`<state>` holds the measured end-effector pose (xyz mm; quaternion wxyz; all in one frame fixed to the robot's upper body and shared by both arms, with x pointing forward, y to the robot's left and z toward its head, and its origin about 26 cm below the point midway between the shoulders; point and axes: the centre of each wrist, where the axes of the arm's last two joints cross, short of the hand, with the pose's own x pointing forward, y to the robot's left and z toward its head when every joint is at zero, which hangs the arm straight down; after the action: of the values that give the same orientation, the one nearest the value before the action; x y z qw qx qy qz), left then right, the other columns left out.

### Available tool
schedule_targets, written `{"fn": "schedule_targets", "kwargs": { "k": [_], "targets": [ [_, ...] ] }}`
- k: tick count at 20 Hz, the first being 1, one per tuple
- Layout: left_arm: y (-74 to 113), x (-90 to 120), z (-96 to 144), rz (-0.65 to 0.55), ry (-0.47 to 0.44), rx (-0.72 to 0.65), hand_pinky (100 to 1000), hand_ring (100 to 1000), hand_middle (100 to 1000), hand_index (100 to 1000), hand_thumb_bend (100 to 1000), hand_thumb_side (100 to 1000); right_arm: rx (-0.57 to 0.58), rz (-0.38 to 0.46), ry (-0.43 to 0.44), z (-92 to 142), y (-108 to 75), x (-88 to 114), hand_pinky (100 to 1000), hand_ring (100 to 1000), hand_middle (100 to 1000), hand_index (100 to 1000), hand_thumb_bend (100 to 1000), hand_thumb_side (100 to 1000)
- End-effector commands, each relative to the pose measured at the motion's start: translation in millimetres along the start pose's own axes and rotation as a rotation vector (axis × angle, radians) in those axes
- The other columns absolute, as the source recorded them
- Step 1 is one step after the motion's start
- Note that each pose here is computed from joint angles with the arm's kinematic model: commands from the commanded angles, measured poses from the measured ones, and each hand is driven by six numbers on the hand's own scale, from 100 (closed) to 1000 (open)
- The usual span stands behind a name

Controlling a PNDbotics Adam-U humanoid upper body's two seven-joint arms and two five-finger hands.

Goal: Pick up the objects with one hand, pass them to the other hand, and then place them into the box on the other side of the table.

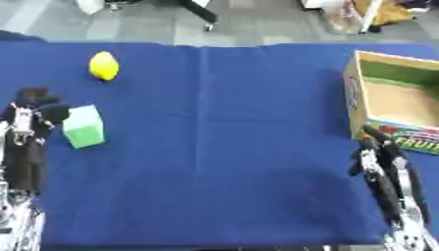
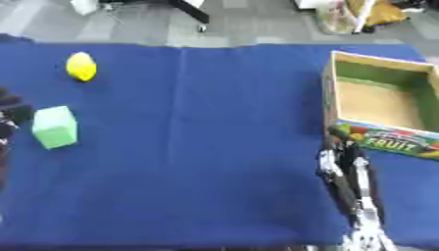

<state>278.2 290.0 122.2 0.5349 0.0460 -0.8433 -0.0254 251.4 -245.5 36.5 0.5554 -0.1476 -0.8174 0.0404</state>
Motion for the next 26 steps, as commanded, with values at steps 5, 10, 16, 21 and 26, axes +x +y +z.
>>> {"fn": "schedule_targets", "kwargs": {
  "k": [5,10,16,21,26],
  "targets": [
    [57.7,67.1,-28.1,-0.576,-0.121,-0.247,780,717,684,808,283,529,0.003,0.031,-0.012,-1.5,-7.2,0.6,365,353,431,853,100,745],
    [75.2,110.7,-49.9,-1.06,-0.052,-0.463,809,745,736,866,475,505,0.015,0.049,-0.008,0.5,-9.9,-1.5,364,353,431,853,100,745],
    [65.4,123.6,-68.3,-1.383,0.084,-0.692,822,753,760,895,636,533,0.032,0.056,-0.009,1.3,-10.2,-2.0,365,353,431,852,100,744],
    [60.9,100.7,-85.2,-1.526,0.207,-0.858,812,744,752,888,740,523,0.041,0.054,-0.013,0.7,-9.5,-1.5,366,354,432,851,100,744],
    [64.5,73.9,-101.4,-1.572,0.294,-0.923,814,750,759,894,774,504,0.042,0.05,-0.015,0.3,-9.2,-1.4,366,354,432,851,100,744]
  ]
}}
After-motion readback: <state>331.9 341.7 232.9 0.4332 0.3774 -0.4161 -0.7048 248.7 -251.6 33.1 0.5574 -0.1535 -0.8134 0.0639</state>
